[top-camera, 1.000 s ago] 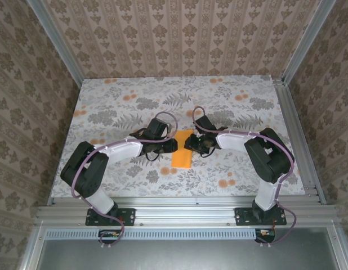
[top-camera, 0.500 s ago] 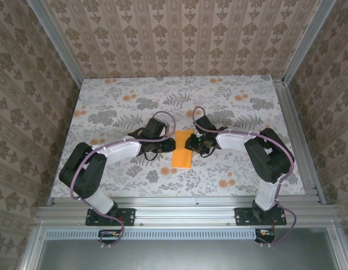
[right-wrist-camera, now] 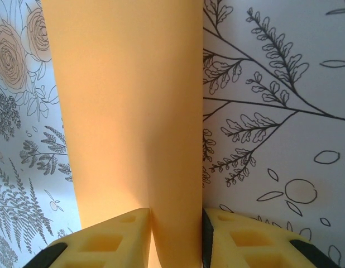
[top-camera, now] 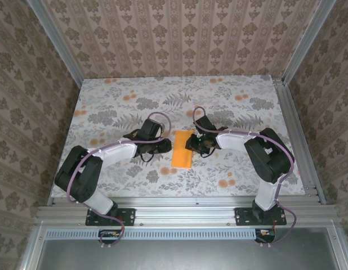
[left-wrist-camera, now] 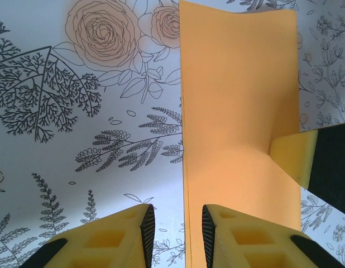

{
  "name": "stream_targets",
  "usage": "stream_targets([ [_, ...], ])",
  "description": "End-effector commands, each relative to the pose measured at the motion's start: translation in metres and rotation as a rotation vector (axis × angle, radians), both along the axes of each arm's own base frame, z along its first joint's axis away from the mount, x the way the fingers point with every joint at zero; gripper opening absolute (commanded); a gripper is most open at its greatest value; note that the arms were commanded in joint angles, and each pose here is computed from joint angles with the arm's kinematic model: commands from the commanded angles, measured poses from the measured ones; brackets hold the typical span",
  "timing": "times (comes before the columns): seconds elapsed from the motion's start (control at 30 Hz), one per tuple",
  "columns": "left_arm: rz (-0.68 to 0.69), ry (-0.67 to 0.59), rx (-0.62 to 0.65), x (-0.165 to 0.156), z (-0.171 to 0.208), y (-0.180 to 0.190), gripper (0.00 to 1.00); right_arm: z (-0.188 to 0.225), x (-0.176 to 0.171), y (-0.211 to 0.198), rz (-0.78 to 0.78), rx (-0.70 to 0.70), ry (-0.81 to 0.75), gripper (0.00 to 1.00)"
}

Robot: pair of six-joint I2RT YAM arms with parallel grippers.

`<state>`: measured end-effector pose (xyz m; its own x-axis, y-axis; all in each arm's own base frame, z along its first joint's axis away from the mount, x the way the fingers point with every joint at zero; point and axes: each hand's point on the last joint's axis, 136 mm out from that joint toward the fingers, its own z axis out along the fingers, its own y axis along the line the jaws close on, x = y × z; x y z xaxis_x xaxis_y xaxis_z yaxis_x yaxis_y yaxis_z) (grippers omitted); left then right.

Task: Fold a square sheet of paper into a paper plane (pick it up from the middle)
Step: First fold in half a square sheet of paper at the center of the table.

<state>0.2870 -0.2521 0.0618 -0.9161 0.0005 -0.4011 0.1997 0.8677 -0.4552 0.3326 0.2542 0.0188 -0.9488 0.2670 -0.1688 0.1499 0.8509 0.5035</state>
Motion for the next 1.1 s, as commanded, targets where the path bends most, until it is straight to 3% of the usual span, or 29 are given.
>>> stream_targets([
  [0.0,0.007,-0.011,0.010,-0.002,0.002,0.008,0.31,-0.019,-0.007,-0.008,-0.035,-0.024,0.035,0.31],
  [1.07,-0.021,0.007,-0.037,-0.002,0.003,-0.010,0.32,-0.022,-0.007,-0.011,-0.045,-0.045,0.037,0.35],
])
